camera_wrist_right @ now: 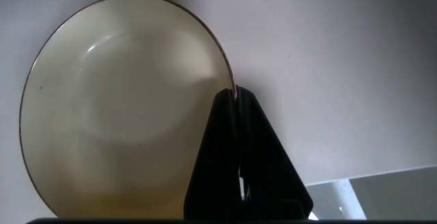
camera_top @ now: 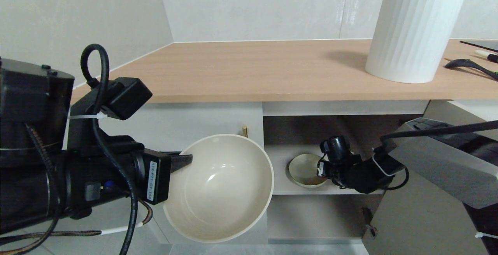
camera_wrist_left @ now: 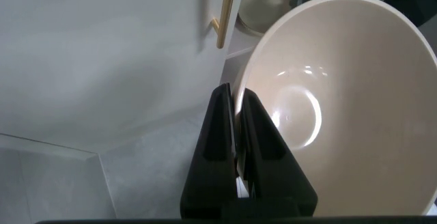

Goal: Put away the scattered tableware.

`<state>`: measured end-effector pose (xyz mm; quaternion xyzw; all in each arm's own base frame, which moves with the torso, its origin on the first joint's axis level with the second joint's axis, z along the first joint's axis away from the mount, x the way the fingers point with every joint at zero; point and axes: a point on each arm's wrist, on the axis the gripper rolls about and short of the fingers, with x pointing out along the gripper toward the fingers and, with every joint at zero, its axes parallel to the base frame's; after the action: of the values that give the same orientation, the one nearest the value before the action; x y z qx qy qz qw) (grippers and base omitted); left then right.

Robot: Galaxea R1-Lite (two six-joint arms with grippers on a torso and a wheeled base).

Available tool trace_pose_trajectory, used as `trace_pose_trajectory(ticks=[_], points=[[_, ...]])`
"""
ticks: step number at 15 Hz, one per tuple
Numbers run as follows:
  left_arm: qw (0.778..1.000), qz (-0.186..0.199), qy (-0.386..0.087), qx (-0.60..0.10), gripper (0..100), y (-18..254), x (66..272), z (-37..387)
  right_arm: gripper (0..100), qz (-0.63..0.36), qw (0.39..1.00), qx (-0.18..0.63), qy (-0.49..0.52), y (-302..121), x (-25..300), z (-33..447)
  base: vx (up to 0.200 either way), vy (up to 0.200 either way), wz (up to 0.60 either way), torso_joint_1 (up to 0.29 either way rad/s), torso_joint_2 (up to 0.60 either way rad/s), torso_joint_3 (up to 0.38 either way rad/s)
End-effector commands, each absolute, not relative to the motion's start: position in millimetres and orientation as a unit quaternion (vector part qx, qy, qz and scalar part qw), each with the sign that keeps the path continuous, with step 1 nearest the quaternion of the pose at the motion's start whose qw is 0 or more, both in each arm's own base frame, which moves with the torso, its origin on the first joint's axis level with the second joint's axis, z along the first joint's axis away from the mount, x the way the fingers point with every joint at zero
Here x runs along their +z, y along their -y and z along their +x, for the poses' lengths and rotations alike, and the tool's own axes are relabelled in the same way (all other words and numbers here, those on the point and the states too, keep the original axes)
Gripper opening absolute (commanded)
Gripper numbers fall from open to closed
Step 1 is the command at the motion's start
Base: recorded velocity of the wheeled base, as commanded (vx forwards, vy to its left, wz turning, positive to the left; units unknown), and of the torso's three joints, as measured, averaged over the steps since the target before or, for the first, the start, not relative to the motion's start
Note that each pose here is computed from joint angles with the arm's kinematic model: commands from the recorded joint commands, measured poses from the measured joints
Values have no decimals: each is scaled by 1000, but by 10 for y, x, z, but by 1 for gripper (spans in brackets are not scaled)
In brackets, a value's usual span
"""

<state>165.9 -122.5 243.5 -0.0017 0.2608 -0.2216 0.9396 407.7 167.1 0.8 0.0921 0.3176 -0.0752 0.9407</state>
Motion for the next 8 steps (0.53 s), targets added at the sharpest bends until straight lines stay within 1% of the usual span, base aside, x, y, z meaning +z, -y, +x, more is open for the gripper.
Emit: trace_pose_trajectory(ticks=[1,8], points=[[939,-2,-262,-221,0,1228,2430,1663,0,94,941,-80,-315,-1644,4,4110,0,0,0,0,0,0],[939,-1,-263,-222,0,1233,2427,1664,0,93,942,-81,-313,-1645,-7,4132,0,0,0,0,0,0]])
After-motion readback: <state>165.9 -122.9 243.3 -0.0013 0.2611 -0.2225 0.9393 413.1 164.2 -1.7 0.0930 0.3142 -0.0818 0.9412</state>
